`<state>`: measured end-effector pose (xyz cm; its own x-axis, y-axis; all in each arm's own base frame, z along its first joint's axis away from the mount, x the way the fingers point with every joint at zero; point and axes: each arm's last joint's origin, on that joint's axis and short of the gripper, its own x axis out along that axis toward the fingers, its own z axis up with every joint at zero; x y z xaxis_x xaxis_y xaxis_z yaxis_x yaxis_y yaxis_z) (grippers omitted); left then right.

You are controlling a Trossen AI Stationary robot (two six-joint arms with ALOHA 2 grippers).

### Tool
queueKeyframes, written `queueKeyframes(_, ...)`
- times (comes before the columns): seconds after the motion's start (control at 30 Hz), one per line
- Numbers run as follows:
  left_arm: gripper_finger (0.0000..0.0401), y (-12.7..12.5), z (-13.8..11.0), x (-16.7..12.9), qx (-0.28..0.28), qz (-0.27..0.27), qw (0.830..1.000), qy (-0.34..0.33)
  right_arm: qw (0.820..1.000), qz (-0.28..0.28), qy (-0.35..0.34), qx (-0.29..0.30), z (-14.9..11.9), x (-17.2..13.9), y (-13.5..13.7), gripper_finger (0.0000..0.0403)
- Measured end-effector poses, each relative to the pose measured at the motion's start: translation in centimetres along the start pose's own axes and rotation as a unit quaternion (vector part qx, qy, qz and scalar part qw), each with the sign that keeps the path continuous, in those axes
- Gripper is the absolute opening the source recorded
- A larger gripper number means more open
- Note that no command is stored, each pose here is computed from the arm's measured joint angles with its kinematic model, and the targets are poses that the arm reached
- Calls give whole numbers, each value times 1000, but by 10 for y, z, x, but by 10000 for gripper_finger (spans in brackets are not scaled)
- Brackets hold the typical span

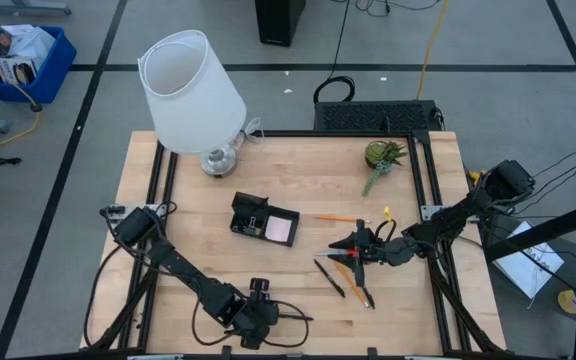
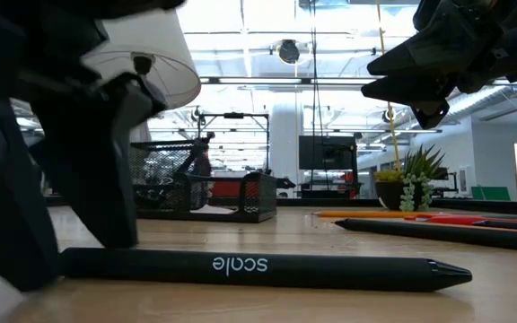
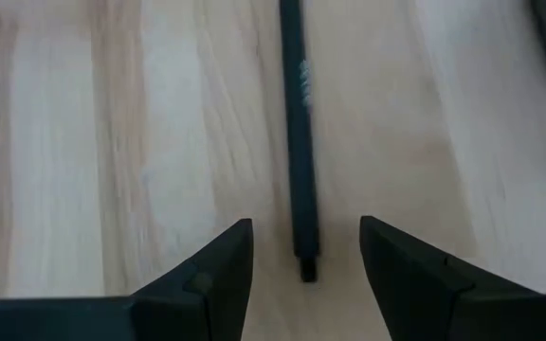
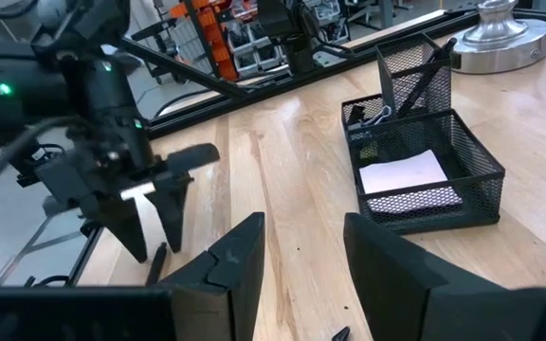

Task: Pick and place office supplies into organizer
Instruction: Put the black pen into the black desk organizer

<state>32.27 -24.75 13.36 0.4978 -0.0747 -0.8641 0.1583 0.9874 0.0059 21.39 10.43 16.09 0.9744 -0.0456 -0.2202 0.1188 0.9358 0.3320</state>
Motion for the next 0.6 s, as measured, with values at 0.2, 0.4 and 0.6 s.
queueKeyframes(0.2, 200, 0, -2, 8, -12, 6, 1000, 2, 1000, 0, 0, 0, 0, 0, 0, 139)
queueKeyframes(0.4, 181, 1, -2, 9, -1, 5, 1000, 5, 1000, 0, 0, 0, 0, 0, 0, 139)
queueKeyframes(0.6, 106, 6, 1, 11, -6, 1, 1000, 7, 1000, 0, 0, 0, 0, 0, 0, 139)
